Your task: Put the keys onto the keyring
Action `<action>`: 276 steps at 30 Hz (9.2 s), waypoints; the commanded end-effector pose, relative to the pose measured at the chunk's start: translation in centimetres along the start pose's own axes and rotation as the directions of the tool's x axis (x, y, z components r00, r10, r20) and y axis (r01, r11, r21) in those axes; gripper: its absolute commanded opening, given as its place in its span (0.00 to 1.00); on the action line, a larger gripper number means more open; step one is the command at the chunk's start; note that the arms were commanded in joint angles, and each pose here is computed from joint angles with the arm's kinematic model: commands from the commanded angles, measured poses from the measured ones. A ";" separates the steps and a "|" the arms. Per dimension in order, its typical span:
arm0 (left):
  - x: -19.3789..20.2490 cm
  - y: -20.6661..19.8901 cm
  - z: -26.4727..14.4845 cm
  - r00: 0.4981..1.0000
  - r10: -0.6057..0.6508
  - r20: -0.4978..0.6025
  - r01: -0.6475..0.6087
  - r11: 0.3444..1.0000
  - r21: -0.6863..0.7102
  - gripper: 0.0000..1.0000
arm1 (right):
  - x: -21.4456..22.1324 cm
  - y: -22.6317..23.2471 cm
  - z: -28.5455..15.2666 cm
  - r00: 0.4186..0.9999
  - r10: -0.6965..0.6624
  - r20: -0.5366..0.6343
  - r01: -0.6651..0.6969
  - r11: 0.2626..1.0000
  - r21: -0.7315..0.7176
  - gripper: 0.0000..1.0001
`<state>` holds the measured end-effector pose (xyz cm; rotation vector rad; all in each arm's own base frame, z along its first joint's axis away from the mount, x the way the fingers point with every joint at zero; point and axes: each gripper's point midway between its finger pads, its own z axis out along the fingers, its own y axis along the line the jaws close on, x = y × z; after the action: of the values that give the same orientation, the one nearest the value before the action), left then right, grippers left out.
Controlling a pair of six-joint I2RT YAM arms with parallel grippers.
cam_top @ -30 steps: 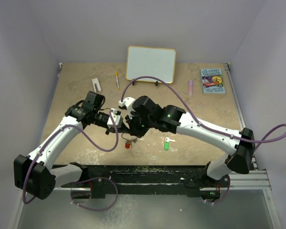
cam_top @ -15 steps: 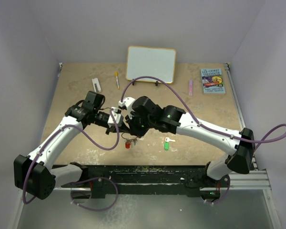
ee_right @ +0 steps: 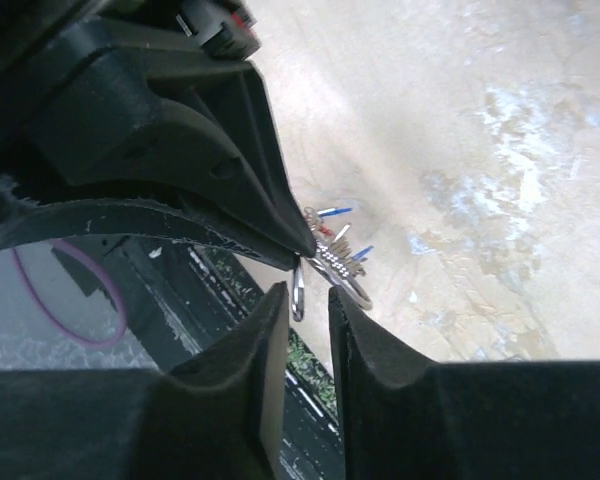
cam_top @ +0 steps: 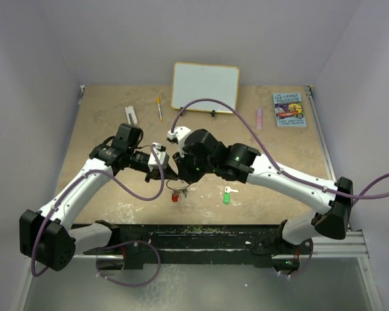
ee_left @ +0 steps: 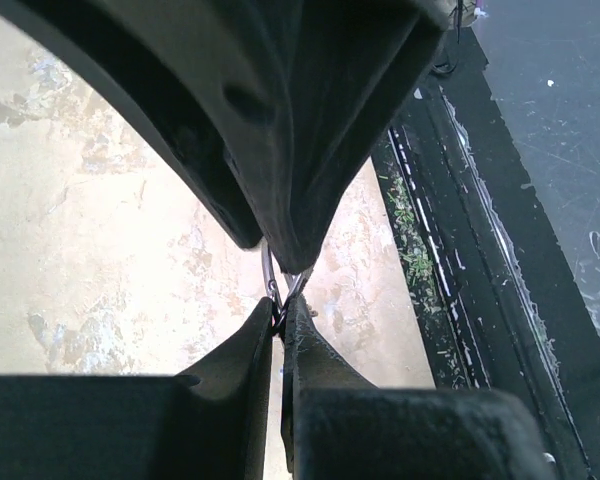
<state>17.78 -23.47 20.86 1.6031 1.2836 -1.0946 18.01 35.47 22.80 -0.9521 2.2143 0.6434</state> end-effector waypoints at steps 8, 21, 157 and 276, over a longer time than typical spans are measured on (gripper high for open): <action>-1.7 0.2 0.0 0.998 -0.037 0.060 0.037 0.999 -0.006 0.04 | -1.9 -6.0 -5.1 0.964 0.158 0.214 -0.213 0.941 0.262 0.50; -4.9 1.2 -1.4 0.985 -0.160 0.058 0.165 0.981 -0.097 0.04 | 13.2 -16.1 -3.7 0.737 0.626 0.255 -0.653 0.562 0.508 0.40; 4.6 10.3 -8.5 0.921 -0.382 -0.075 0.311 0.837 -0.450 0.45 | 5.5 -14.2 15.9 0.990 0.142 0.000 -0.137 0.957 0.255 0.28; -3.2 3.2 -1.1 0.954 -0.016 0.299 0.119 0.937 -0.329 0.44 | -8.3 0.9 -3.7 0.842 0.491 0.224 -0.479 0.871 -0.111 0.00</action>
<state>21.41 -23.71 23.19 1.0773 1.3284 -1.0307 20.02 36.83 28.31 -0.3314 2.3178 0.9245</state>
